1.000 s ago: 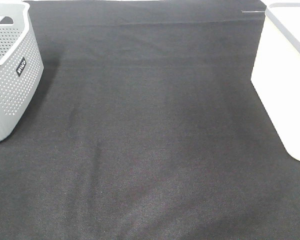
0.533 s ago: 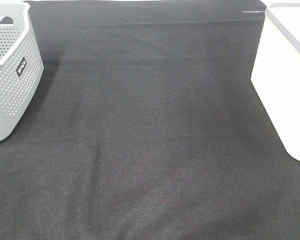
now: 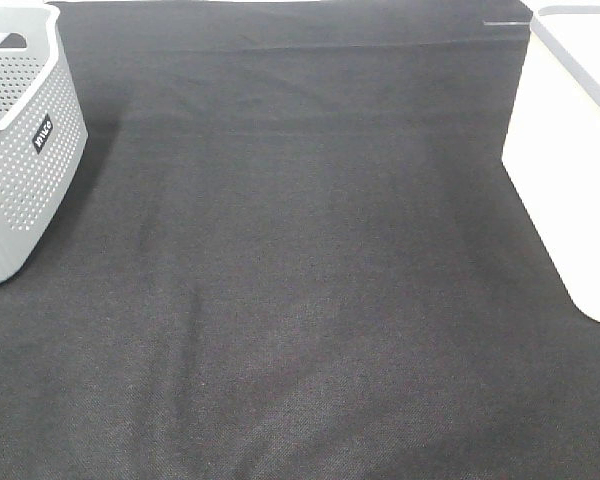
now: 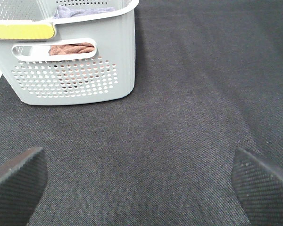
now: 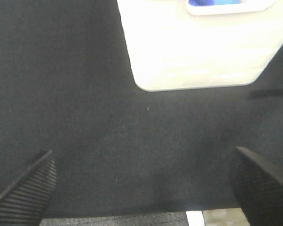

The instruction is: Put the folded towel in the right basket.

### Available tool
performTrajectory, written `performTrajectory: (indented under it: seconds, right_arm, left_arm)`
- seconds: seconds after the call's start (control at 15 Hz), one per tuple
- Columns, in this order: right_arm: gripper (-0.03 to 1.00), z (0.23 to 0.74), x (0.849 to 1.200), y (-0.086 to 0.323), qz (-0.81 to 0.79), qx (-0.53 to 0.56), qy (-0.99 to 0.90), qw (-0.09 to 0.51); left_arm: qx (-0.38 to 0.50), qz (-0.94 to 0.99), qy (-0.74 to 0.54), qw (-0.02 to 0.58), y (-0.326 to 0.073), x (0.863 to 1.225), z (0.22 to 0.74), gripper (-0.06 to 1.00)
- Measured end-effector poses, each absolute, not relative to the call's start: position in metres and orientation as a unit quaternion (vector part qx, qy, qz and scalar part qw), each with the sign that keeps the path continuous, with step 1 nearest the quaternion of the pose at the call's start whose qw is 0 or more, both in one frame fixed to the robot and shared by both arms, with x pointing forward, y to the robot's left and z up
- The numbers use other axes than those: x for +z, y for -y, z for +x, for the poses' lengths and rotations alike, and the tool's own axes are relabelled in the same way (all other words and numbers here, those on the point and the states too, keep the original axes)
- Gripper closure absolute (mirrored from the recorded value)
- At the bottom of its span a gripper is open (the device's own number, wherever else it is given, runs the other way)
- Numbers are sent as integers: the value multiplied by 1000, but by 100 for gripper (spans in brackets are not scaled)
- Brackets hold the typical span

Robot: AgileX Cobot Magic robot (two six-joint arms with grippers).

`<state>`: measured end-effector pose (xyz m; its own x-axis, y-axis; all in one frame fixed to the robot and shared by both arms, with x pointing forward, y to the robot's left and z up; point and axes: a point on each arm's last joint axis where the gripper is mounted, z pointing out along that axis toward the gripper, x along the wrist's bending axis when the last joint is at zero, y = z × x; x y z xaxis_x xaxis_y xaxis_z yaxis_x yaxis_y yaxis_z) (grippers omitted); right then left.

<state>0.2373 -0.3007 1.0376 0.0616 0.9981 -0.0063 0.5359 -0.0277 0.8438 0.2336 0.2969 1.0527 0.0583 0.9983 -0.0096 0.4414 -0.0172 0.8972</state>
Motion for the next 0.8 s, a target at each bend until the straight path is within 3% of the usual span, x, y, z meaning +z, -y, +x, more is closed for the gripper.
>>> performTrajectory:
  seconds: [0.8]
  right_arm:
    - [0, 236, 1037, 297, 633, 344, -603, 343]
  left_arm:
    - [360, 616, -584, 387, -297, 1053, 234, -4]
